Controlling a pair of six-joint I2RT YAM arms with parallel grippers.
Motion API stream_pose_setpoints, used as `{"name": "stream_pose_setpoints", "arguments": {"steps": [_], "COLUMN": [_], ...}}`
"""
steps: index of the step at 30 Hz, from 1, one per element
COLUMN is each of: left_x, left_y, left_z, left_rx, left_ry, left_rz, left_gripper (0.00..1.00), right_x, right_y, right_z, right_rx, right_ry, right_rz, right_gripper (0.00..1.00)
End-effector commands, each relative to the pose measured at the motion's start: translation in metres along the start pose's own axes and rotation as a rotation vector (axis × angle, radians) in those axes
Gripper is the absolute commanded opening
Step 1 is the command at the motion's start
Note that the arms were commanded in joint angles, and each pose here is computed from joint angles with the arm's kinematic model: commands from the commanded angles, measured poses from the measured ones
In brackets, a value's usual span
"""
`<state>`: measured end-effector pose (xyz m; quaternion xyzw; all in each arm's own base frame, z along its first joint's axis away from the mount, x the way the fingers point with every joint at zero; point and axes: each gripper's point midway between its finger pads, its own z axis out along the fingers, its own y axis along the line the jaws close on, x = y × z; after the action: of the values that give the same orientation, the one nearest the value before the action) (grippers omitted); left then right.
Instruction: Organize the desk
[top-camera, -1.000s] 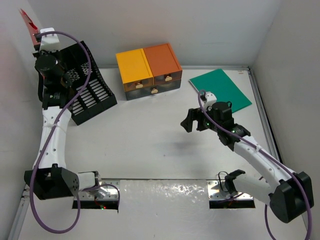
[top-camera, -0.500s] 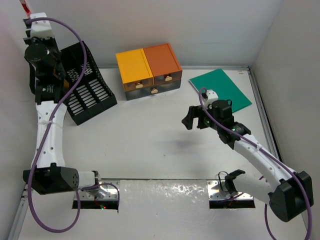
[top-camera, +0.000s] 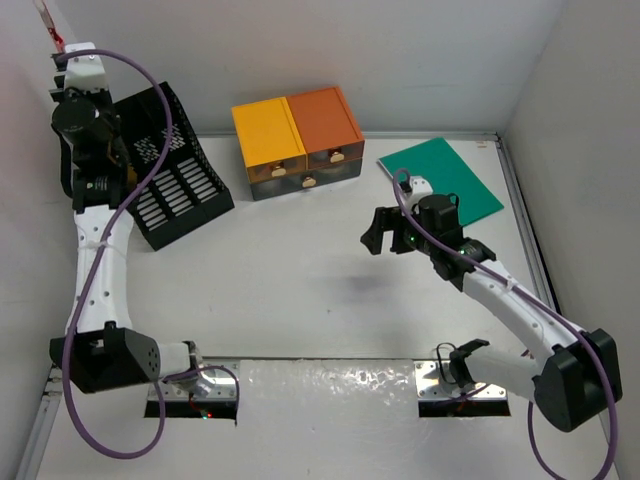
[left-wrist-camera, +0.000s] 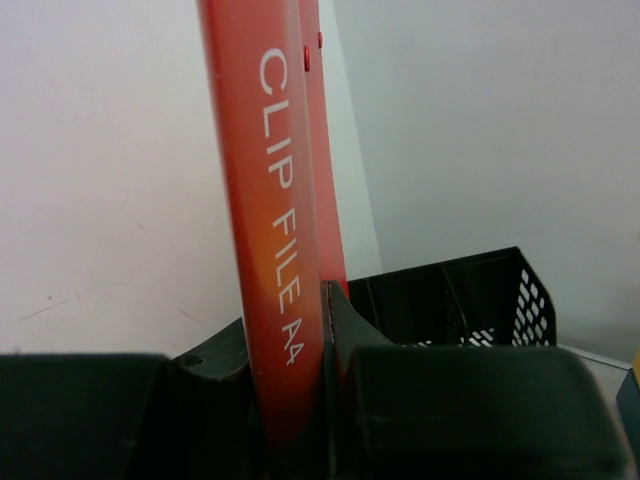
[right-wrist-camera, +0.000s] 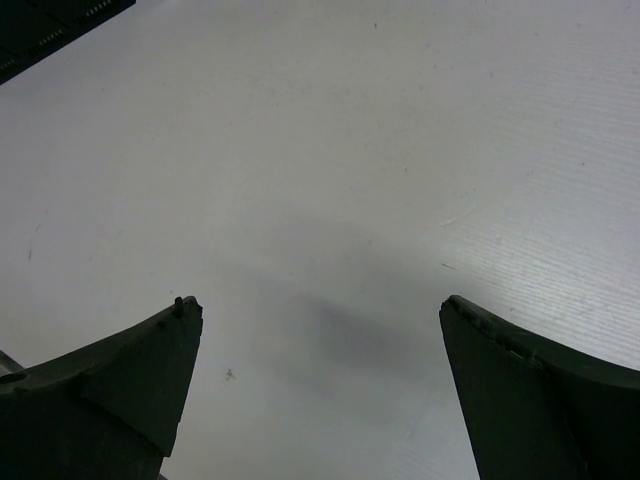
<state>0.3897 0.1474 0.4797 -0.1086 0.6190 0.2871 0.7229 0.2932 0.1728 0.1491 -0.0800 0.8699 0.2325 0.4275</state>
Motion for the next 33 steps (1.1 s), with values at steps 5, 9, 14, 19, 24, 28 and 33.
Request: {"name": "stream_pose_setpoints", "arguments": {"steps": [5, 9, 14, 19, 24, 28, 33], "left_x": [0.006, 0.024, 0.054, 0.065, 0.075, 0.098, 0.111], "left_y": [0.012, 0.004, -0.022, -0.031, -0.035, -0.048, -0.052], "left_z": [0.016, 0.021, 0.016, 0.004, 0.001, -0.004, 0.0], "left_rx": [0.03, 0.054, 0.152, 0.178, 0.182, 0.224, 0.211], "left_ry": [-0.081, -0.073, -0.106, -0.201, -0.235, -0.231, -0.239], "left_rz": [-0.039, -0.038, -0.059, -0.079, -0.06, -0.04, -0.032], "left_gripper": [0.0, 0.0, 0.0, 0.0, 0.0, 0.0, 0.0], "right_x": [-0.025, -0.026, -0.027, -0.027, -0.027, -0.029, -0.034], "right_y": [0.009, 0.01, 0.011, 0.013, 0.016, 0.019, 0.021], "right_z": [0.006, 0.007, 0.01, 0.013, 0.013, 0.012, 0.01], "right_rx": [-0.031, -0.034, -0.04, -0.05, -0.067, -0.075, -0.08], "right_ry": [-0.06, -0.059, -0.063, -0.056, -0.053, -0.056, -0.065], "right_rz": [0.009, 0.009, 0.011, 0.023, 0.042, 0.052, 0.054], "right_gripper": [0.99, 0.99, 0.99, 0.99, 0.99, 0.99, 0.99]}}
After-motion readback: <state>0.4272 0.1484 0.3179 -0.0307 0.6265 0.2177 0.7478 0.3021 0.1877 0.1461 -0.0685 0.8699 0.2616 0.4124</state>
